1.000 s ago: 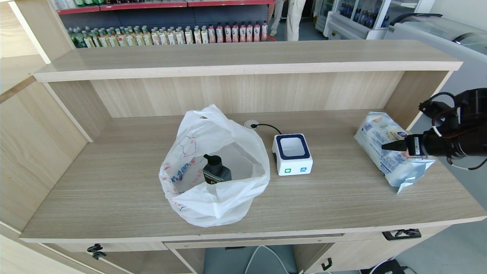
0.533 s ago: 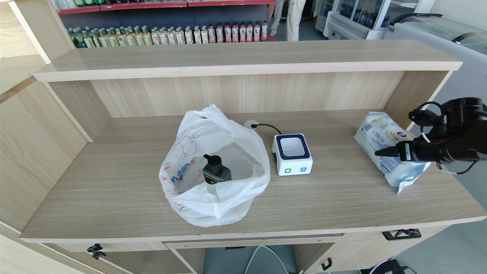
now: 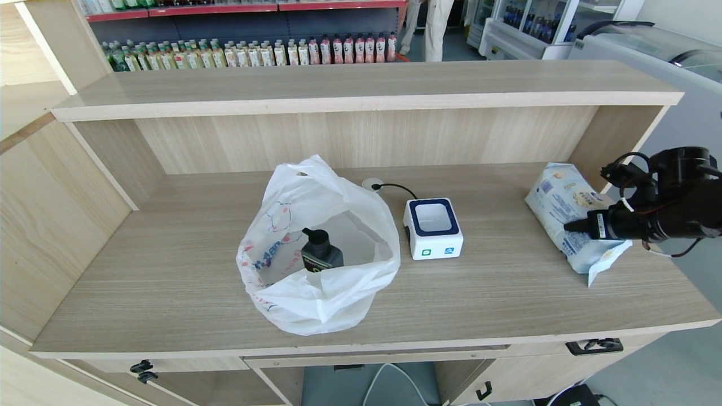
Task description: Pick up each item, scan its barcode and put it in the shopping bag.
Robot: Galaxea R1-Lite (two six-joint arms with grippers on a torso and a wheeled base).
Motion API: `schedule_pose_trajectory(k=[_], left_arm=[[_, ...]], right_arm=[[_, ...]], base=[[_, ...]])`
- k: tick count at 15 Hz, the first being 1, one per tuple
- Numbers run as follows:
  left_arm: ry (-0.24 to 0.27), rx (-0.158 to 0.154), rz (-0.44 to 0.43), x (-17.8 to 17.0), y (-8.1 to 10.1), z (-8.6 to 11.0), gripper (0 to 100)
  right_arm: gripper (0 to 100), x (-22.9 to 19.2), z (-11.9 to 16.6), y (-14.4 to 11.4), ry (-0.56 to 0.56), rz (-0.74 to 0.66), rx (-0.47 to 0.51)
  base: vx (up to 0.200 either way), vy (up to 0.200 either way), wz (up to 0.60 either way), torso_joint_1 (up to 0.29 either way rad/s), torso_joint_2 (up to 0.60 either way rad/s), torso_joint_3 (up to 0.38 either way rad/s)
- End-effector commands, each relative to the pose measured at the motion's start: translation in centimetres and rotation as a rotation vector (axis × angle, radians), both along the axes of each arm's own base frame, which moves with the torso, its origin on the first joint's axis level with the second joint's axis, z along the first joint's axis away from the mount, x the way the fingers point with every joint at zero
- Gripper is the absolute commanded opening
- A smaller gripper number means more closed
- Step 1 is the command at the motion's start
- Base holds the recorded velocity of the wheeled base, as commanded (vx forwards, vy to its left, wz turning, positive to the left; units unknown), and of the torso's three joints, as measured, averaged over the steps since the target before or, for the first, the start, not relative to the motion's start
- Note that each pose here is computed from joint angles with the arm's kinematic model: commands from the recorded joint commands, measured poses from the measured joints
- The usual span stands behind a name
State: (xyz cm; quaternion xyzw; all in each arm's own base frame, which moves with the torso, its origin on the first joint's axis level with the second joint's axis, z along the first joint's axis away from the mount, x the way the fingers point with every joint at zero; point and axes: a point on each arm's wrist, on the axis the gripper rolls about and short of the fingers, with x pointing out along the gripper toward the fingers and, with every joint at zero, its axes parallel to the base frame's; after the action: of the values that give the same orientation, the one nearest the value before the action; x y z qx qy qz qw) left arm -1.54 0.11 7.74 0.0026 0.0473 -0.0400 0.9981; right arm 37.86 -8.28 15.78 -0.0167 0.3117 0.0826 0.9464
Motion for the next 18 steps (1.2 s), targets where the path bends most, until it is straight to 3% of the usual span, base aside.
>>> schedule_pose_trajectory(k=[1,3,6,7,8,11,14,16,18], left_arm=[[-0.001,0.000,0.000,0.0,0.0,0.0,100],[-0.001,0.000,0.000,0.0,0.0,0.0,100],[-0.001,0.000,0.000,0.0,0.0,0.0,100],[-0.001,0.000,0.000,0.0,0.0,0.0,100],[-0.001,0.000,0.000,0.0,0.0,0.0,100],[-0.001,0.000,0.000,0.0,0.0,0.0,100],[-0.001,0.000,0.000,0.0,0.0,0.0,100],[-0.001,0.000,0.000,0.0,0.0,0.0,100],[-0.001,0.000,0.000,0.0,0.0,0.0,100]], right_arm=[[0,-0.3,0.5,0.4,-0.008,0.011,-0.005],[0,-0.5,1.5,1.1,-0.075,0.048,-0.067],[0,-2.4,1.6,-0.9,-0.224,0.058,-0.281],[0,-2.9,2.0,-0.8,-0.250,0.052,-0.287],[0,-3.3,2.4,-0.6,-0.259,0.054,-0.278],[0,-5.0,4.4,3.6,-0.288,0.074,-0.030],[0,-7.8,5.3,4.2,-0.255,0.083,-0.015],[0,-9.8,6.7,5.4,-0.262,0.221,0.056],[0,-13.3,8.4,7.0,-0.319,0.396,0.066]], base=[[0.000,0.000,0.00,0.000,0.00,0.000],[0.000,0.000,0.00,0.000,0.00,0.000],[0.000,0.000,0.00,0.000,0.00,0.000],[0.000,0.000,0.00,0.000,0.00,0.000],[0.000,0.000,0.00,0.000,0.00,0.000],[0.000,0.000,0.00,0.000,0.00,0.000],[0.000,0.000,0.00,0.000,0.00,0.000],[0.000,0.000,0.00,0.000,0.00,0.000],[0.000,0.000,0.00,0.000,0.00,0.000]])
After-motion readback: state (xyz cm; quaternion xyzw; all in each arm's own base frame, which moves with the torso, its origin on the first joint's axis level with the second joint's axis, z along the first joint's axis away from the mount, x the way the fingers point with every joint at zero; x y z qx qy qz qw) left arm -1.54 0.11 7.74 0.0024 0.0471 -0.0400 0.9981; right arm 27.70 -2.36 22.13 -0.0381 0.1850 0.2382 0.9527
